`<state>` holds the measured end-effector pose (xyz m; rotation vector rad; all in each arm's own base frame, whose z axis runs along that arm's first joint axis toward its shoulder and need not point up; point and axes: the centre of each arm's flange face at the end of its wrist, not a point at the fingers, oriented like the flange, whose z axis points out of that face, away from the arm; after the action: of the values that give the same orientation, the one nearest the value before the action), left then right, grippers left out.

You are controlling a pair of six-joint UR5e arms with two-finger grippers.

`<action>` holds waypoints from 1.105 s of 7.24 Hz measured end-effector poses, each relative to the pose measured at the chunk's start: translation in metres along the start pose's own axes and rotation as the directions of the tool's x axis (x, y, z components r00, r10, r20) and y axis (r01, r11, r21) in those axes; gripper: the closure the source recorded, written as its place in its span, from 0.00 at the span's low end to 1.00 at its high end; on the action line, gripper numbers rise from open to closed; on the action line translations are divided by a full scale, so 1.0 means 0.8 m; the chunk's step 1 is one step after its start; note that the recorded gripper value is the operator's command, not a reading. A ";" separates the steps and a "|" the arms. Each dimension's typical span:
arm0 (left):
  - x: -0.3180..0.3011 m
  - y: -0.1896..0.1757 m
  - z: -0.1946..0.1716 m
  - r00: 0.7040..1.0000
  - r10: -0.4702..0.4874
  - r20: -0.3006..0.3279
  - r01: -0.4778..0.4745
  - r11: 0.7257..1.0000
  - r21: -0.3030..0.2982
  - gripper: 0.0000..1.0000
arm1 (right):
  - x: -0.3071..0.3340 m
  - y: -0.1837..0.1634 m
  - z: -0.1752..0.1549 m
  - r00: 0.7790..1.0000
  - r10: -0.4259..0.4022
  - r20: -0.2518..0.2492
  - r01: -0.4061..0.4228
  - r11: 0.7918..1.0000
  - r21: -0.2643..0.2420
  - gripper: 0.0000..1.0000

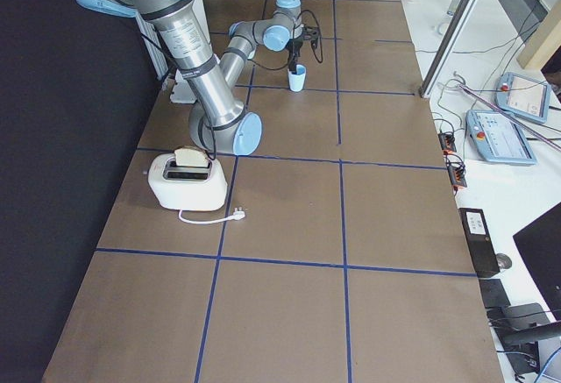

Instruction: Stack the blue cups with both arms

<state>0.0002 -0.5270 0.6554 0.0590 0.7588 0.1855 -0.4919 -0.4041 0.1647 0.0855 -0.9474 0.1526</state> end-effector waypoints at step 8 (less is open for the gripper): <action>-0.020 0.005 -0.028 0.998 -0.046 -0.042 0.047 0.998 0.040 0.00 | 0.537 -0.204 -0.108 0.933 -0.312 -0.182 0.292 0.948 -0.129 0.00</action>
<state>-0.0275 -0.5260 0.6504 0.0765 0.8039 0.1271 -0.1490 -0.5131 0.4629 0.1207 -0.7284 -0.1695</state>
